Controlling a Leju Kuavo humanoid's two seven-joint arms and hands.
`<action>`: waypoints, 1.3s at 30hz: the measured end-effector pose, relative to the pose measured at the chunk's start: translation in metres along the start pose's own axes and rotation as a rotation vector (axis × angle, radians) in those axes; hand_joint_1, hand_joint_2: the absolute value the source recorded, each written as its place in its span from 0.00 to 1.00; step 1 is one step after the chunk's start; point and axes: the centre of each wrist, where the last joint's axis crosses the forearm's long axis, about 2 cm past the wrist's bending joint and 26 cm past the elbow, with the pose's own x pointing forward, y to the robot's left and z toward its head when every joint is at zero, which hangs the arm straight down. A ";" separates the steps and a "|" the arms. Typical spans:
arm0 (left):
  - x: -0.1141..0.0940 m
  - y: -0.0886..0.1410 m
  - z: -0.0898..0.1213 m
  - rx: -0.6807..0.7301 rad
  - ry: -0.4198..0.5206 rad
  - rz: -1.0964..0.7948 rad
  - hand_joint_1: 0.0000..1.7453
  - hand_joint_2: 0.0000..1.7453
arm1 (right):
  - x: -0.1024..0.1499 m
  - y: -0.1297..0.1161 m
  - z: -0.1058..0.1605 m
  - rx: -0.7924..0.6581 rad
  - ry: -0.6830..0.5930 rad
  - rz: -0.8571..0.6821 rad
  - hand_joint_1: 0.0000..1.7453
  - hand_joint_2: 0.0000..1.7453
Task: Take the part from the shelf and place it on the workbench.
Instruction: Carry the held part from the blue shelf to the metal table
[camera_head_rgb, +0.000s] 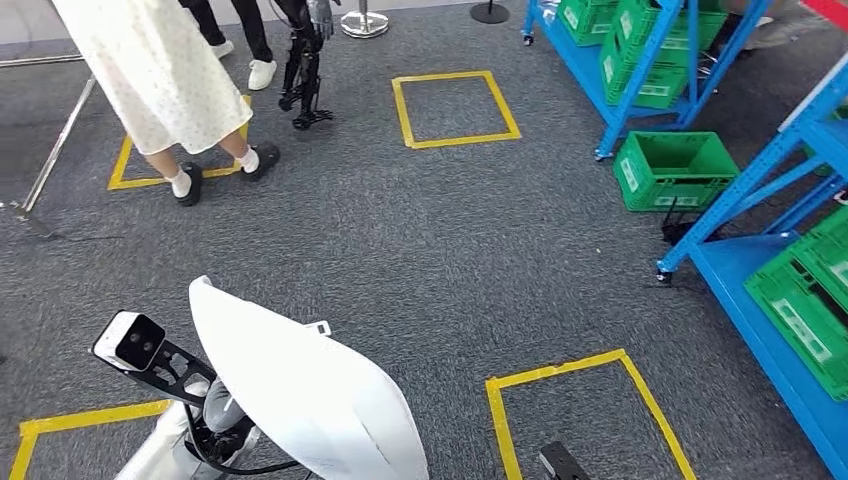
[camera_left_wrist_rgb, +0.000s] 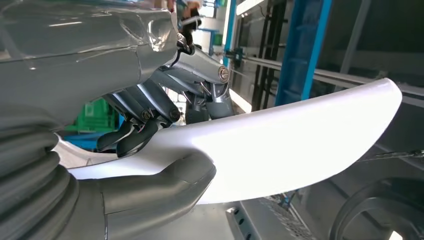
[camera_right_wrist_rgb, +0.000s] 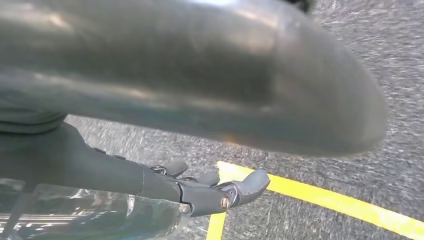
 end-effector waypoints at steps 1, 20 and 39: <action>-0.001 0.000 0.001 0.002 0.001 0.001 1.00 1.00 | -0.001 0.000 0.000 -0.001 0.003 0.000 0.00 0.00; -0.002 -0.001 0.004 0.009 0.012 0.005 1.00 1.00 | 0.000 -0.003 0.000 -0.006 0.002 -0.003 0.00 0.00; -0.002 -0.001 0.002 0.002 0.021 -0.004 1.00 1.00 | 0.000 -0.004 0.001 -0.003 0.001 -0.001 0.00 0.00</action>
